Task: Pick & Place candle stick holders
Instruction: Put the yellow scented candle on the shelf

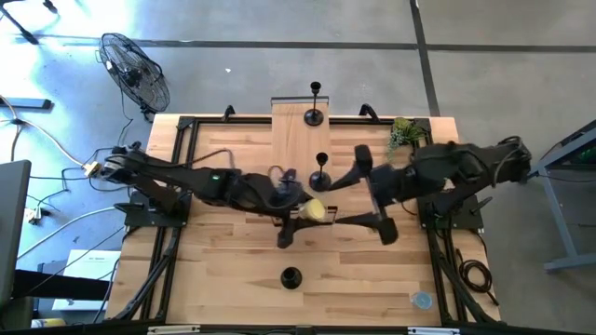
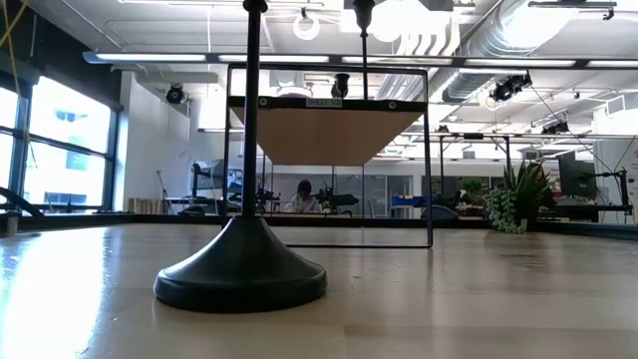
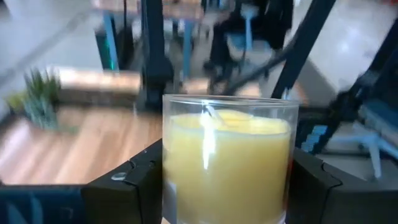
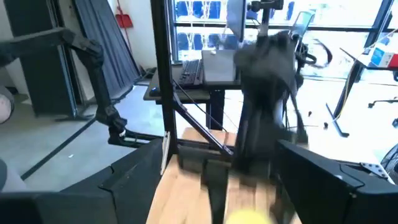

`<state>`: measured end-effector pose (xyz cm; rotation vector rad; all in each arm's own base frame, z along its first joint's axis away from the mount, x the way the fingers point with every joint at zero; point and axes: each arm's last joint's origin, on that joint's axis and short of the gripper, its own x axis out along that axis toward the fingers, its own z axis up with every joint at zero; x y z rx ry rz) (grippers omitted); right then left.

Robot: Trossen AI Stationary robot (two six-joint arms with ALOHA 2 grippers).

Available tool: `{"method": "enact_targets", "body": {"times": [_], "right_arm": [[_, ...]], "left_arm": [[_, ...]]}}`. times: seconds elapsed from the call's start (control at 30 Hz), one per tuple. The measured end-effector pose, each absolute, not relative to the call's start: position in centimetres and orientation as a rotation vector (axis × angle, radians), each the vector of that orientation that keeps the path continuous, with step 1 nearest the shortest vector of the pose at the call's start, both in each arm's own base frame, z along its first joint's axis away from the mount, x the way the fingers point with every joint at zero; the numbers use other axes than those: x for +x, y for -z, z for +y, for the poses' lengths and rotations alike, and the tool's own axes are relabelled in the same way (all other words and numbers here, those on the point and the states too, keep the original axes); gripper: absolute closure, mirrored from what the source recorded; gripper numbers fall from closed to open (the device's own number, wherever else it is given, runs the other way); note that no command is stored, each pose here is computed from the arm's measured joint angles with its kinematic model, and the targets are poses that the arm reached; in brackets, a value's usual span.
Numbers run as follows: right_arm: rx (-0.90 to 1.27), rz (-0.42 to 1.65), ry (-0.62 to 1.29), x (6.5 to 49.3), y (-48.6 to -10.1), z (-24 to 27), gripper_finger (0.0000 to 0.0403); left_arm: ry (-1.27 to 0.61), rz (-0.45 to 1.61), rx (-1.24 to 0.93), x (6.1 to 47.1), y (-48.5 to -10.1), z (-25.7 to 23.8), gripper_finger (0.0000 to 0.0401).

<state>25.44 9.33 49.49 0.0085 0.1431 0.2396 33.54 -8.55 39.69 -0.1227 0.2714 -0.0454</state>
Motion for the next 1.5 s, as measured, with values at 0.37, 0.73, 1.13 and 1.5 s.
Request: {"method": "enact_targets", "body": {"times": [0.37, 0.73, 1.13, 1.5], "right_arm": [[0.007, 0.087, -0.245, 21.3, -51.1, 10.8, 0.01], [0.014, -0.008, -0.372, 19.1, -52.0, 14.2, 0.01], [-0.007, -0.089, -0.379, 16.7, -52.8, 16.6, 0.01], [0.01, -0.083, -0.265, 15.9, -52.9, 17.1, 0.01]], "left_arm": [[-0.352, 0.239, 0.109, 27.4, -46.5, -9.2, 0.0179], [-0.764, 0.278, 0.205, 24.9, -47.5, -5.7, 0.0179], [-0.755, 0.208, 0.047, 20.8, -50.3, 2.6, 0.0179], [-0.51, 0.049, 0.001, 17.6, -51.9, 10.2, 0.0179]]}}
